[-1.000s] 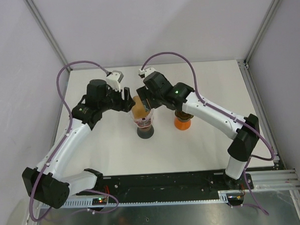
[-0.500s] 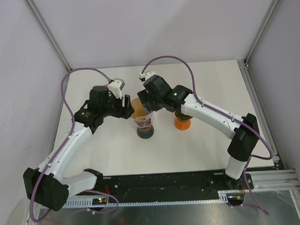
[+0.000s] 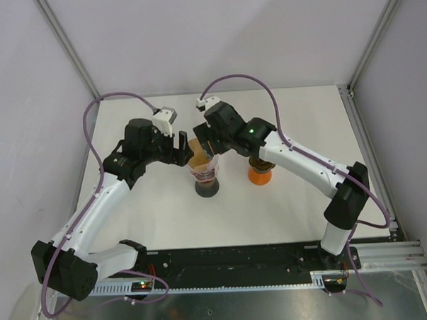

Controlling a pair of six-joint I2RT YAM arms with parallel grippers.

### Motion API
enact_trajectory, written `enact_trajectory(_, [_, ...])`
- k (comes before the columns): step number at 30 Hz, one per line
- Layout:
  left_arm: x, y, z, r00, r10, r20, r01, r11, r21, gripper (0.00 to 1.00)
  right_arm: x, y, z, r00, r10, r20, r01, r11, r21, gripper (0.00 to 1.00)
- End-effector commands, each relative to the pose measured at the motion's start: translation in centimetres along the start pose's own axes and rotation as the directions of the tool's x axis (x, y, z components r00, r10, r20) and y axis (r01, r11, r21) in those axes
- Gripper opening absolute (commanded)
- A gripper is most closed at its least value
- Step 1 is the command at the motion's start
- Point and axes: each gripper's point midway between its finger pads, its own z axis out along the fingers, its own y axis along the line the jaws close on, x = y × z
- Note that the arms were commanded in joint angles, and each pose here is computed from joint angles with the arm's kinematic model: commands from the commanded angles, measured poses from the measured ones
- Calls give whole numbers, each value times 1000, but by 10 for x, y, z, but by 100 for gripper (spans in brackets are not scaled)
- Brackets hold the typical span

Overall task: Place the coffee filter in the dripper
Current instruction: Place the coffee filter in the coffee dripper, then reset both arms

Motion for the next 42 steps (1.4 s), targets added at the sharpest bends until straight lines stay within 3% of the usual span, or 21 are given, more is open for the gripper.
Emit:
enact_trajectory(1, [-33, -13, -16, 994, 48, 102, -52, 998, 39, 94, -39, 9, -23, 994, -10, 108, 13, 999, -32, 74])
enact_trajectory(4, [-41, -14, -21, 991, 59, 123, -65, 997, 39, 99, -47, 9, -28, 992, -8, 129, 13, 999, -32, 74])
enact_trajectory(12, [-76, -5, -39, 970, 117, 212, -109, 993, -50, 100, -73, 3, -54, 978, -6, 206, 14, 999, -37, 76])
enact_trajectory(15, [-97, 13, -54, 953, 155, 260, -118, 981, -152, 100, -86, -28, -80, 963, 21, 270, -24, 1000, 8, 77])
enact_trajectory(21, [-129, 72, -86, 907, 251, 339, -99, 908, -408, 100, -94, -137, -154, 891, 131, 434, -201, 972, 118, 80])
enact_trajectory(25, [-134, 117, -99, 883, 299, 362, -58, 834, -548, 100, -54, -227, -185, 849, 197, 489, -360, 894, 265, 83])
enact_trajectory(31, [-99, 182, -80, 924, 192, 332, 41, 811, -583, 100, 36, -320, -211, 783, 245, 571, -547, 708, 447, 87])
enact_trajectory(34, [-66, 214, -70, 938, 129, 321, 93, 800, -593, 100, 70, -338, -208, 740, 263, 619, -608, 655, 449, 88])
enact_trajectory(36, [-52, 225, -66, 929, 162, 333, 85, 782, -617, 100, 93, -344, -193, 719, 296, 629, -640, 634, 433, 88])
enact_trajectory(42, [17, 233, -43, 927, 177, 331, 80, 769, -634, 100, 151, -349, -141, 703, 364, 611, -675, 612, 412, 87])
